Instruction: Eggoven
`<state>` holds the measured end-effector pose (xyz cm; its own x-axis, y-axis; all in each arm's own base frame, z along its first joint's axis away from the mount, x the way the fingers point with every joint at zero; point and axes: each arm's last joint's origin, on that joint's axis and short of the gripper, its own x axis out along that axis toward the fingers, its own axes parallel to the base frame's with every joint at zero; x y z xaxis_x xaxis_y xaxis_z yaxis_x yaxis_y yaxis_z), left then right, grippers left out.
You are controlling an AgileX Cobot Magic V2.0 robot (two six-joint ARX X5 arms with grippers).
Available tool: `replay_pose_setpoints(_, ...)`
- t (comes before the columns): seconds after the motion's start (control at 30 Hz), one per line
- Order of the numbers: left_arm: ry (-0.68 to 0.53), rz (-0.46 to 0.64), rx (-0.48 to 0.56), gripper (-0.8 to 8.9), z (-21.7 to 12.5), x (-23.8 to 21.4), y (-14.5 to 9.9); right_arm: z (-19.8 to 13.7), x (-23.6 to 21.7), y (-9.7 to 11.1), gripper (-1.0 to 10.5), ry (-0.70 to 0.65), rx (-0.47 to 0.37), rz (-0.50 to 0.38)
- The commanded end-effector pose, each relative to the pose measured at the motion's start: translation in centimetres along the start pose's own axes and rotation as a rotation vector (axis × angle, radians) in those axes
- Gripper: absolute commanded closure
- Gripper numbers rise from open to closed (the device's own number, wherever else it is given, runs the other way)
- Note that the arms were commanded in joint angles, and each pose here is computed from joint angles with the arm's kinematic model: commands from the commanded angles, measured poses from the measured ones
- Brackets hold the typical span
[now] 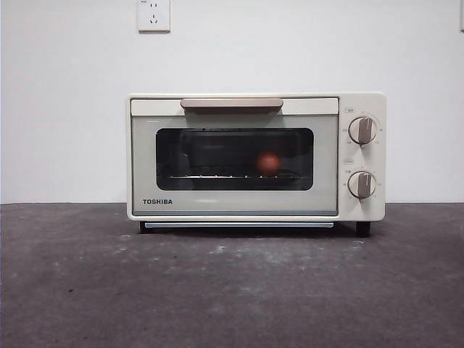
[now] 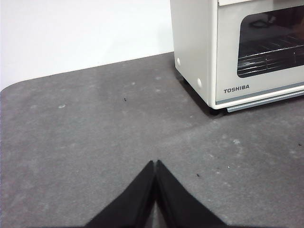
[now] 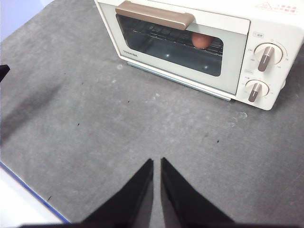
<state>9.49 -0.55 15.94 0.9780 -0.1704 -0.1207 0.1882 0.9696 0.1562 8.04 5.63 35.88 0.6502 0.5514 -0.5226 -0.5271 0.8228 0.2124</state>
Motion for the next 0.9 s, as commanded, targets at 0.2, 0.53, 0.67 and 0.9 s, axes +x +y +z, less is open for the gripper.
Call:
replay_pose_setpoints(0.2,0.013,-0.002,0.009,8.06,-0.8,0.2,-0.1,0.6,-0.4,0.1,9.4,-0.035,-0.017,0.000)
replay_pose_setpoints(0.53,0.013,-0.002,0.009,8.06,-0.8,0.2,-0.1,0.1,-2.5,-2.8,9.4,-0.504,-0.009,-0.261)
replay_pose_setpoints(0.67,0.013,-0.002,0.009,8.06,-0.8,0.2,-0.1,-2.6,-1.0,-4.5,9.4,-0.601,-0.054,-0.398)
replay_pose_setpoints(0.9,0.013,-0.002,0.009,8.06,-0.8,0.2,-0.1,-8.4,3.0,-7.1,9.4,-0.702,-0.080,-0.487)
